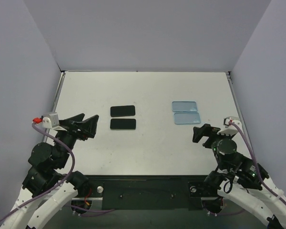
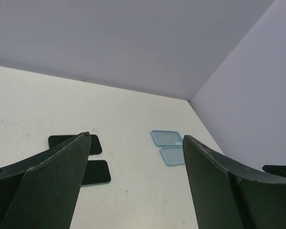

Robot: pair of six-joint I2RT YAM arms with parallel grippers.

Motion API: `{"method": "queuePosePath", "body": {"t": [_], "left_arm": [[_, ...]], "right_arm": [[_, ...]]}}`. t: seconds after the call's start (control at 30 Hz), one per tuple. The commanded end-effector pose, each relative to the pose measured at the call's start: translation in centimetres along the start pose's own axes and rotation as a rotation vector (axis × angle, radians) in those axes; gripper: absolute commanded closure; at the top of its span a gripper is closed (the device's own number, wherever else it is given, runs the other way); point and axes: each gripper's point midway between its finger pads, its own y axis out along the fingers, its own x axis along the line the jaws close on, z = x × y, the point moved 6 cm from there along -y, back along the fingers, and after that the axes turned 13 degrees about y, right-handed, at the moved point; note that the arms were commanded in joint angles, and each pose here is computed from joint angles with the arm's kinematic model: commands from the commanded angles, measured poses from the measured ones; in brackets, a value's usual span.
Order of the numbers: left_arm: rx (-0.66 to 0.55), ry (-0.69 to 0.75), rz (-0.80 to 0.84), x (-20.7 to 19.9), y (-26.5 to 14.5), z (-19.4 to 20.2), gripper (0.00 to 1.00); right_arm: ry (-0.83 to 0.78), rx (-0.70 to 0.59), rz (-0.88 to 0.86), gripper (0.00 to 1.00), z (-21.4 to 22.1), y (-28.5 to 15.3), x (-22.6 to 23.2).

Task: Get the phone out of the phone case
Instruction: Reset both arms

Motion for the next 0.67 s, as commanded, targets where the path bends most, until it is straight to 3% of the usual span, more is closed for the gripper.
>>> {"method": "queuePosePath", "body": {"t": [0.0,0.27,0.47,0.63], "left_arm": [[-0.205,0.008,-0.058,0.7,-1.6,-5.2,0.11],[-0.409,-0.017,-0.097,2.1,-5.7,-9.1,0.11],[-0.55,-0.065,-0.064,2.4,-9.1,-11.6,0.11],[-0.593,-0.058,-0.058,2.6,-10.3,-12.5,0.11]], "right_arm": [[-0.008,-0.201,0.091,0.05,-5.0,-2.8,-2.4],[0.088,-0.368,-0.019,0.05,-10.4,-8.1,-4.2],[0.168,-0.456,-0.084,0.05,-11.9,-10.7,-5.9],[0.294,-0.567,-0.029,0.05,-12.4,-11.6,-8.1]]}}
